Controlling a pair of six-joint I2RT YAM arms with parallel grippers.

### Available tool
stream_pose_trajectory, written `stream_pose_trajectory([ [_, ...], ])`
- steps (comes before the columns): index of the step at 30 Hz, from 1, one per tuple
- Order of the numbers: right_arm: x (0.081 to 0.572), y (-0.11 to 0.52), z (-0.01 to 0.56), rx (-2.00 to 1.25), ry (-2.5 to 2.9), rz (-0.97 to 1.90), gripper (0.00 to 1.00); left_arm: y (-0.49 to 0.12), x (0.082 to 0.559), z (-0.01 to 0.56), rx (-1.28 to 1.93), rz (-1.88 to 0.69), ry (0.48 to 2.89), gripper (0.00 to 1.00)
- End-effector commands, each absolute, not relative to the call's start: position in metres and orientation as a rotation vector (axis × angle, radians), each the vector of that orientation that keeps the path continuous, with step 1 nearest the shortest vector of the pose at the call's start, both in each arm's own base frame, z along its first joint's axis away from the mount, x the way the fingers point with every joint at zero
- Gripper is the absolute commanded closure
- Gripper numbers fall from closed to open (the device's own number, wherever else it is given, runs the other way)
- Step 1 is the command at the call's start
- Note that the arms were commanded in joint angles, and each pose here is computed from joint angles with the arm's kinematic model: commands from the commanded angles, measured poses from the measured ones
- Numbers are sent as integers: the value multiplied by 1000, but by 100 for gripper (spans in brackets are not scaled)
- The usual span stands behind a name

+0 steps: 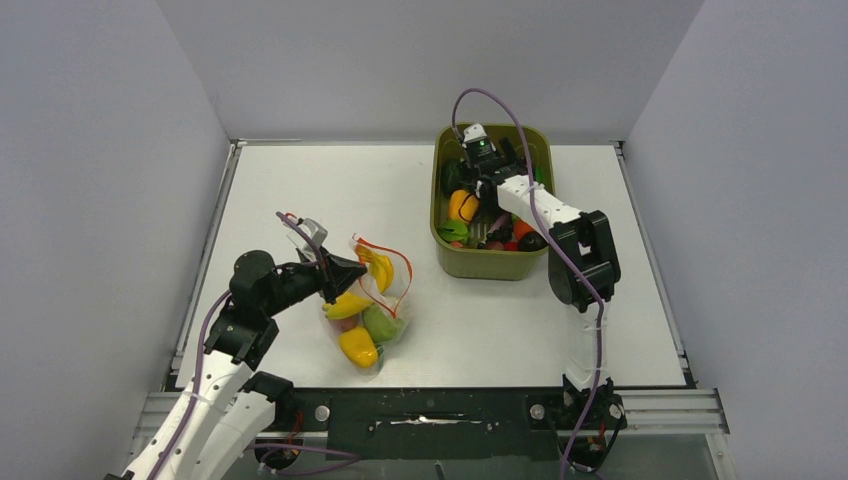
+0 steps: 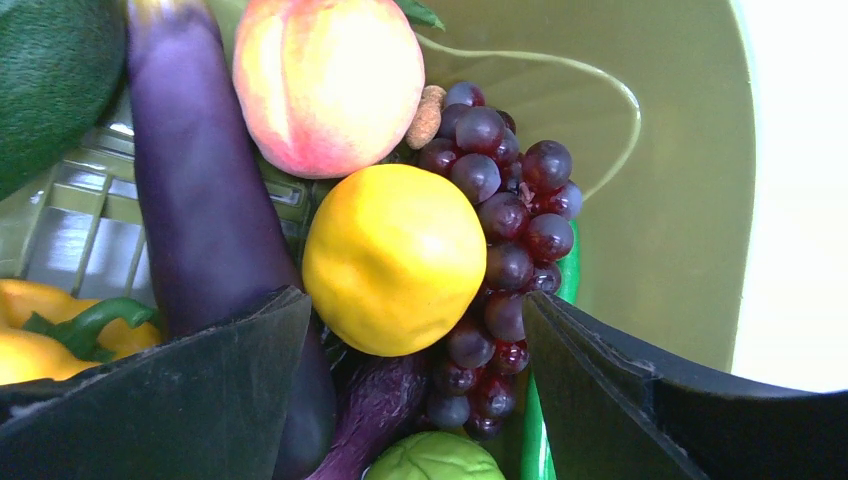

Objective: Place the food in the zip-top bag and seal the zipper
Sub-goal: Pick up the fake fruit from the bin.

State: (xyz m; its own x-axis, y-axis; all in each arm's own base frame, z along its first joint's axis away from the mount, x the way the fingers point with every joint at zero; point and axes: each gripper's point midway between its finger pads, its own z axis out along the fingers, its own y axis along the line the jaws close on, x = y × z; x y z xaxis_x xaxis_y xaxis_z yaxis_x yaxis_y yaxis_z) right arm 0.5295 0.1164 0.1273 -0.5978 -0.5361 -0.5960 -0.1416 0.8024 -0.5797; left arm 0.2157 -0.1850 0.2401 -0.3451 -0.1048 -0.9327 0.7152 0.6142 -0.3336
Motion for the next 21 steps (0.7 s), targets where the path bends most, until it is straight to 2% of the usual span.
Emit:
stream_pose_trajectory([
  [1, 542, 101, 138, -465, 2145, -675, 19, -191, 212, 272, 552, -937, 1582, 100],
  [10, 550, 106, 119, -524, 2189, -585, 21, -191, 212, 271, 561, -928, 1578, 100],
  [16, 555, 106, 111, -538, 2213, -567, 28, -190, 212, 270, 560, -923, 1582, 100],
  [21, 556, 103, 100, -516, 2266, -534, 24, -189, 213, 270, 556, -915, 1582, 100],
])
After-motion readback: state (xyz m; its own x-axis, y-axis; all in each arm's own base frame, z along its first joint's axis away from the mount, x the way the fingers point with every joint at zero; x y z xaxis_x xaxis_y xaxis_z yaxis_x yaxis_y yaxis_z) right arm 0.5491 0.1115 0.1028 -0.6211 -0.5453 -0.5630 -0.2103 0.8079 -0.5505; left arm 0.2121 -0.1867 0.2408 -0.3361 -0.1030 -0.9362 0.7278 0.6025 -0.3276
